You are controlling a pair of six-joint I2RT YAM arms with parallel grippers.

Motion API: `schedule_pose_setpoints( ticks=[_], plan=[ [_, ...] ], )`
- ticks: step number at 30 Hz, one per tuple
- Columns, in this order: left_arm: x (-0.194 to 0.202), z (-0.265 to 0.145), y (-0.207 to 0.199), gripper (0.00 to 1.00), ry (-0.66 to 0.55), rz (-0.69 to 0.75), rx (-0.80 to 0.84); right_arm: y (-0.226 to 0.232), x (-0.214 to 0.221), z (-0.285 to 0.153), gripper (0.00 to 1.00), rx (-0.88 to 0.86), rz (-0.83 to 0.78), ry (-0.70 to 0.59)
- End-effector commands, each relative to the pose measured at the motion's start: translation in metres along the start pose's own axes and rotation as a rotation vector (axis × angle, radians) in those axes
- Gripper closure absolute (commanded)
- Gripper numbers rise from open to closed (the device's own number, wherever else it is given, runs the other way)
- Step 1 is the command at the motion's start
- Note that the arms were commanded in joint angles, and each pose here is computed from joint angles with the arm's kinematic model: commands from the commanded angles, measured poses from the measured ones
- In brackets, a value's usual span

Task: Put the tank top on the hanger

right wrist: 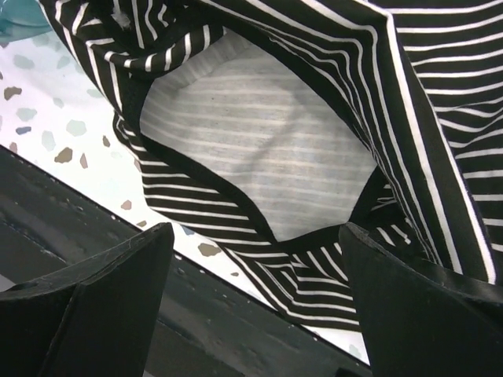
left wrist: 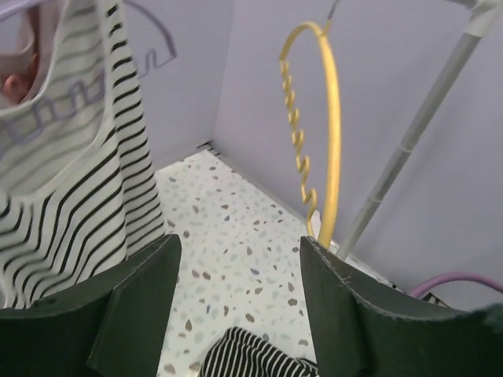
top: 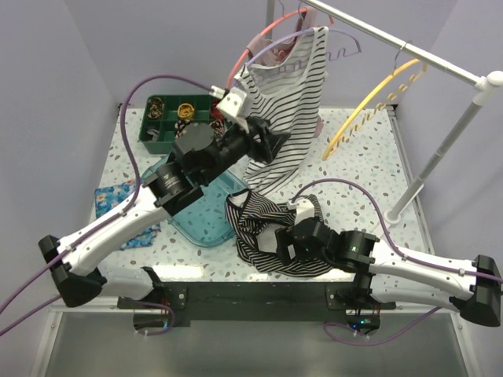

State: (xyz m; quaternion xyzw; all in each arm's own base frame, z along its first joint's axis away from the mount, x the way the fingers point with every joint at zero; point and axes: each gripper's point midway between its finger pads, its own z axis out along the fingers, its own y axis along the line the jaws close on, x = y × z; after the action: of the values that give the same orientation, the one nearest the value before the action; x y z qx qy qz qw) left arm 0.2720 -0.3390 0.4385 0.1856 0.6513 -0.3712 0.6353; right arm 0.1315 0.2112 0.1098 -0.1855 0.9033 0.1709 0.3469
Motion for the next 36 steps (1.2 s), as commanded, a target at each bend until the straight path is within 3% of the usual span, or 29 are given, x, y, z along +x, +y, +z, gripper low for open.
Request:
schedule_pose_setpoints(
  ticks=[1, 2, 8, 13, 24, 36],
  plan=[
    [-0.038, 0.040, -0.041, 0.31, -0.050, 0.102, 0.184, 0.004, -0.015, 0.006, 0.10, -0.001, 0.091, -0.095],
    [-0.018, 0.060, -0.045, 0.29, -0.004, 0.133, 0.191, 0.002, -0.013, 0.008, 0.10, 0.011, 0.090, -0.088],
    [-0.011, 0.103, -0.061, 0.24, 0.009, 0.211, 0.186, 0.001, -0.003, 0.016, 0.09, 0.010, 0.097, -0.070],
    [-0.020, 0.109, -0.067, 0.20, -0.038, 0.212, 0.198, 0.000, 0.003, 0.021, 0.09, 0.023, 0.099, -0.052],
    [0.012, 0.132, -0.072, 0.21, 0.039, 0.276, 0.131, -0.003, 0.008, 0.022, 0.09, 0.026, 0.102, -0.045],
    [0.023, 0.138, -0.079, 0.22, 0.046, 0.303, 0.120, -0.006, 0.012, 0.021, 0.09, 0.027, 0.113, -0.046]
  ],
)
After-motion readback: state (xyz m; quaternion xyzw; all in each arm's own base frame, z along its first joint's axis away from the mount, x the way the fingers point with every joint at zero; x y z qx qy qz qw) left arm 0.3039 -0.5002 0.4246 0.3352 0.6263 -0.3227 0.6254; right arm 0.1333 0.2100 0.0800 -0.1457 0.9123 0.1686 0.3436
